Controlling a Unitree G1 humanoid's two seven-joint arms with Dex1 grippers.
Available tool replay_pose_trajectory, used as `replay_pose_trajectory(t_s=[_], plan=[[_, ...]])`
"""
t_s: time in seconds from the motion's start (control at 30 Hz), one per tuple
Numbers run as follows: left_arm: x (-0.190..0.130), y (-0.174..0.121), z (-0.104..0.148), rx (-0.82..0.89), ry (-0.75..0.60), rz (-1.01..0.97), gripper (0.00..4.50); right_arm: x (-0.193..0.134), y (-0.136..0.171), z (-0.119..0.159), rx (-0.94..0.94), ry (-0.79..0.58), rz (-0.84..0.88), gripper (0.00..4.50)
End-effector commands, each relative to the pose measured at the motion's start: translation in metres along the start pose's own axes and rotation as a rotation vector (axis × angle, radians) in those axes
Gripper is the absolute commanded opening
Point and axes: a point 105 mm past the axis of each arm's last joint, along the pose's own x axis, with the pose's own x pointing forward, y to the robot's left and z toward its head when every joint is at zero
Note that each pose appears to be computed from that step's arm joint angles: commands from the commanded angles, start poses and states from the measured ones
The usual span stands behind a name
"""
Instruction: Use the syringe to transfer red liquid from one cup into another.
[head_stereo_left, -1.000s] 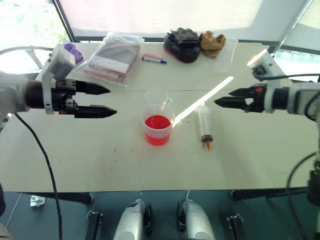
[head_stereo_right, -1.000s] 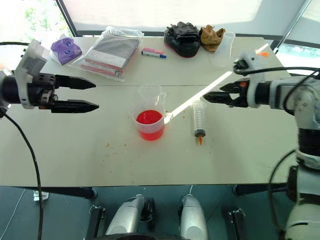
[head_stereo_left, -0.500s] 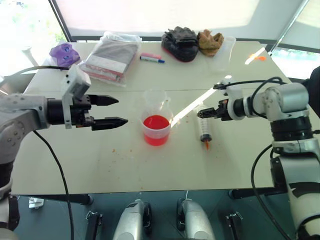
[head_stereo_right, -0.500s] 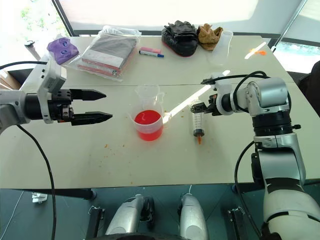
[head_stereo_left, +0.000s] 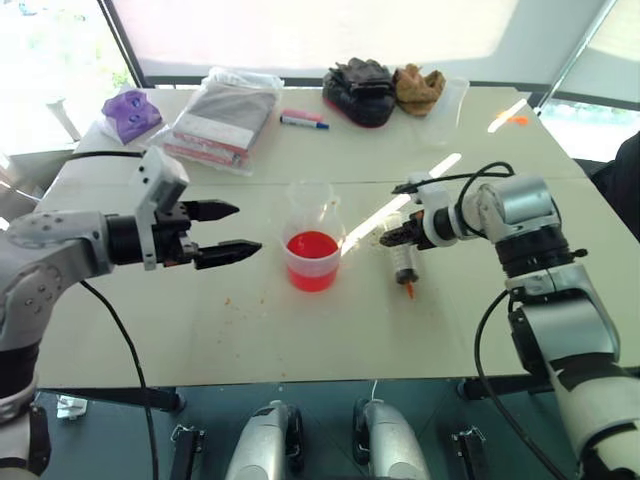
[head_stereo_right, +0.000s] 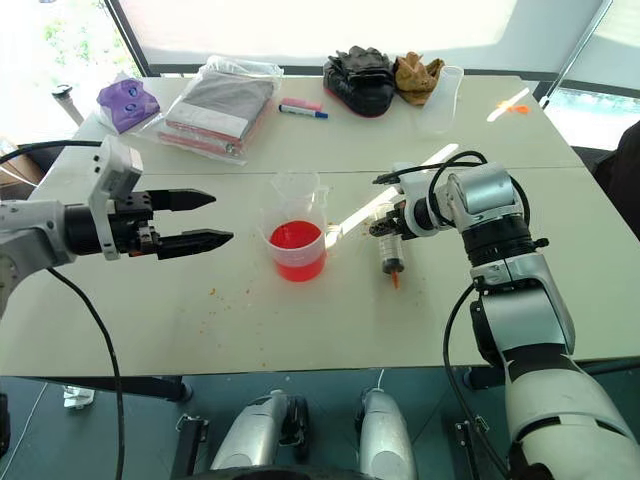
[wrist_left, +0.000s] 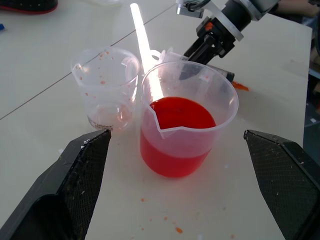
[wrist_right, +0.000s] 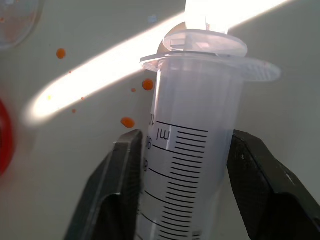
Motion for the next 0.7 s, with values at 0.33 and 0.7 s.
replay_pose_trajectory(t_s=[0.33,0.7], plan=[[-0.005,0.0,0.006,0.012,-0.055,0.061,4.5,-0.008,-0.024,0.022,0.03,-0.14,-0.088,1.5],[-0.013,0.046,0.028,0.061,-0.147,0.202,4.5,-0.179,0.038,0.145,-0.309,-1.211,-0.106,1.5]])
